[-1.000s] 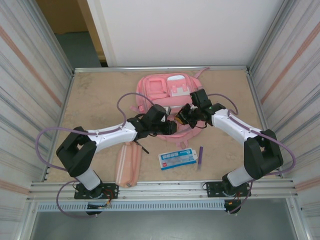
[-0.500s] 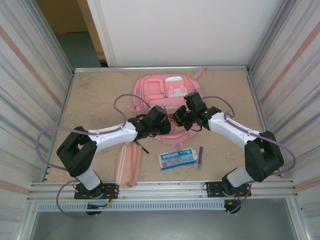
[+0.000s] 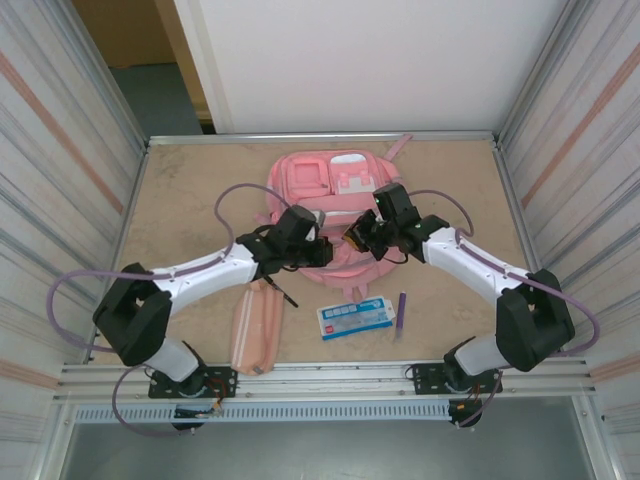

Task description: Pack the student bag

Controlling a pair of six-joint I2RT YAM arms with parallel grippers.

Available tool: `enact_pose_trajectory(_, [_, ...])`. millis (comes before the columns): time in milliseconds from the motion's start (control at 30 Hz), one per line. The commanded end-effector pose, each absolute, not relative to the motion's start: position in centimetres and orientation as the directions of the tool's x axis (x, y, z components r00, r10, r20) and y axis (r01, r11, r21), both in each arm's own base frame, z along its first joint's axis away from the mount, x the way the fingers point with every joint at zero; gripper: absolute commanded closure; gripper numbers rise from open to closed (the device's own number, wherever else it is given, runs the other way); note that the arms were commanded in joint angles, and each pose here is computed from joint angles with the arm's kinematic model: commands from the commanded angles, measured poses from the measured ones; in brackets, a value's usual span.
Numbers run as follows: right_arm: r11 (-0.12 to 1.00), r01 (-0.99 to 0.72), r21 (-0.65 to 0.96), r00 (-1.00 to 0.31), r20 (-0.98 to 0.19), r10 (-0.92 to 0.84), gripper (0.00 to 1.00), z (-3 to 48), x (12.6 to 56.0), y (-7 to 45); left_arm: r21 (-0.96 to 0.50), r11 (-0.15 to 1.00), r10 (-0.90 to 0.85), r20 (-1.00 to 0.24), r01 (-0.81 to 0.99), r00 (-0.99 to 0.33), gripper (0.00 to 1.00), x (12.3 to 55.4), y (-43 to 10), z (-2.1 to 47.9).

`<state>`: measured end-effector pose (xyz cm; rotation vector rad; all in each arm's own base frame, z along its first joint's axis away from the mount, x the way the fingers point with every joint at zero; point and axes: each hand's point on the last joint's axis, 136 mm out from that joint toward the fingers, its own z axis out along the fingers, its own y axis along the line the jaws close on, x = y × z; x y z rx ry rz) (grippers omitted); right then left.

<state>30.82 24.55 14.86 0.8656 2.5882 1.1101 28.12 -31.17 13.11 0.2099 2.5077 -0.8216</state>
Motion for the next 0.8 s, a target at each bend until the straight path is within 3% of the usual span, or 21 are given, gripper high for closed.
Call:
enact_pose_trajectory(0, [0.587, 0.350, 0.730, -0.850, -0.015, 0.526, 1.00, 17.0, 30.7, 23.7, -0.518, 0.810, -0.028, -0.501, 0.274, -0.865, 1.00, 28.8, -27.7, 13.3])
enact_pose_trajectory(300, [0.610, 0.300, 0.734, -0.890, -0.015, 0.456, 1.00, 17.6, 30.6, 23.7, -0.458, 0.878, -0.135, -0.513, 0.137, -0.848, 1.00, 32.9, -19.8, 11.6])
enact_pose_trajectory(533, [0.600, 0.281, 0.749, -0.900, -0.011, 0.435, 1.00, 18.3, 30.2, 24.0, -0.428, 0.891, -0.120, -0.545, 0.152, -0.830, 1.00, 36.3, -17.3, 11.1])
enact_pose_trajectory(667, [0.632, 0.222, 0.742, -0.921, -0.053, 0.385, 1.00, 18.7, 30.2, 23.5, -0.499, 0.840, -0.129, -0.565, 0.213, -0.815, 1.00, 37.5, -17.6, 12.0])
enact_pose_trajectory(767, [0.670, 0.151, 0.727, -0.941, -0.100, 0.322, 1.00, 18.9, 31.1, 22.1, -0.598, 0.732, -0.108, -0.576, 0.327, -0.810, 1.00, 37.3, -19.3, 13.2])
